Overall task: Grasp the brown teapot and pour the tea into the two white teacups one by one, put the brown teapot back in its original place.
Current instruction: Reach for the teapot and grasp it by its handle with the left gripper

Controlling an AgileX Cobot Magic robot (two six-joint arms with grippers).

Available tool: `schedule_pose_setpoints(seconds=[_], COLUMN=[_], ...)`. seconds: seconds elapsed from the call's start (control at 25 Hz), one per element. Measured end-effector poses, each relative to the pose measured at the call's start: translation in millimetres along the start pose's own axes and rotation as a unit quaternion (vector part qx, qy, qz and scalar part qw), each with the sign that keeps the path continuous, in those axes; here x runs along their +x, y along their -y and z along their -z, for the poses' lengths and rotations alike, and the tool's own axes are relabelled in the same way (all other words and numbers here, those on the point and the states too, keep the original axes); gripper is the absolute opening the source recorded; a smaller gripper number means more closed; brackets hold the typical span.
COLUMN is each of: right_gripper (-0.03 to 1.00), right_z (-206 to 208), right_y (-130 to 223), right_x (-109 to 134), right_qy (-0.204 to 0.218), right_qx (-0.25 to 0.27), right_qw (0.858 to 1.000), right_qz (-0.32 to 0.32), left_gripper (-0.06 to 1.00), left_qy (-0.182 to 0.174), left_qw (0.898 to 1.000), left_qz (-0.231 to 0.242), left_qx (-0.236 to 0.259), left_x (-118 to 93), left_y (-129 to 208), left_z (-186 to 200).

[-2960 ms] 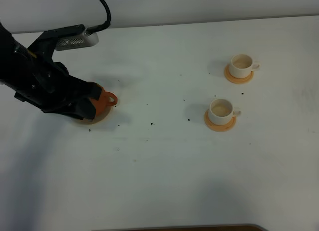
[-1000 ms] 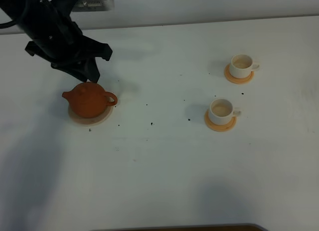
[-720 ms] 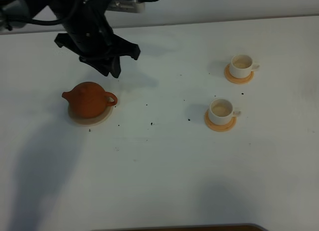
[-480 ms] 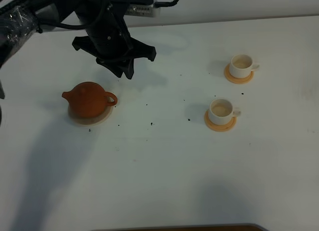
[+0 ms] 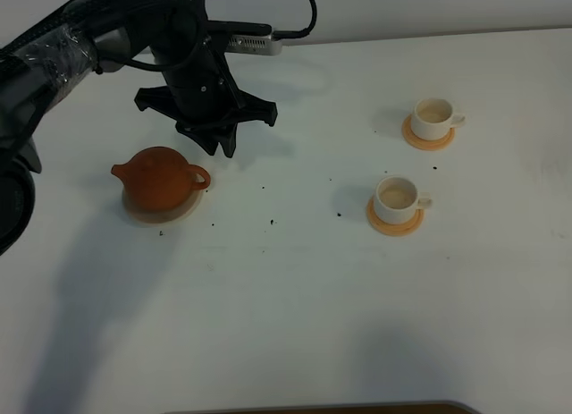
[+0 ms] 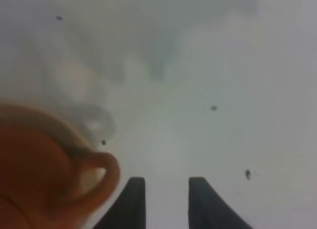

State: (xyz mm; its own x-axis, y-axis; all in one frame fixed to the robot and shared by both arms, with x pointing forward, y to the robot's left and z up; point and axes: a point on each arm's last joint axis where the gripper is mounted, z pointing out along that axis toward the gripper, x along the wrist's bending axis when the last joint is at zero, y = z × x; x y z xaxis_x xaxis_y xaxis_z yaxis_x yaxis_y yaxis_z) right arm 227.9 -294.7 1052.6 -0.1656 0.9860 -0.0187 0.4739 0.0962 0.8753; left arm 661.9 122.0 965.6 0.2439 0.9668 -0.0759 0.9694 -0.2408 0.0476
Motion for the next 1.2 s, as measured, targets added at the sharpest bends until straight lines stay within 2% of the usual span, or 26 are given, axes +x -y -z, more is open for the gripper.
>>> schedule_pose_setpoints(seconds=[0.24, 0.6, 0.88, 1.2], right_gripper=[0.38, 0.38, 0.38, 0.38], right_z=[0.0, 0.0, 0.0, 0.0], right_y=[0.0, 0.0, 0.0, 0.0], right_x=[0.1, 0.2, 0.2, 0.2], right_qy=[0.0, -0.001, -0.001, -0.001], right_qx=[0.0, 0.0, 0.0, 0.0], right_qw=[1.0, 1.0, 1.0, 1.0], right_qz=[0.0, 0.0, -0.001, -0.001], left_gripper=[0.26, 0.26, 0.26, 0.26], left_qy=[-0.002, 0.001, 0.013, 0.018], left_qw=[1.0, 1.0, 0.999, 0.998], left_qz=[0.02, 0.026, 0.027, 0.026], left_qx=[0.007, -0.014, 0.016, 0.05], left_x=[17.6, 22.6, 21.4, 20.5], left_y=[-4.5, -10.5, -10.3, -4.4], left_z=[-12.0, -17.1, -41.2, -41.4])
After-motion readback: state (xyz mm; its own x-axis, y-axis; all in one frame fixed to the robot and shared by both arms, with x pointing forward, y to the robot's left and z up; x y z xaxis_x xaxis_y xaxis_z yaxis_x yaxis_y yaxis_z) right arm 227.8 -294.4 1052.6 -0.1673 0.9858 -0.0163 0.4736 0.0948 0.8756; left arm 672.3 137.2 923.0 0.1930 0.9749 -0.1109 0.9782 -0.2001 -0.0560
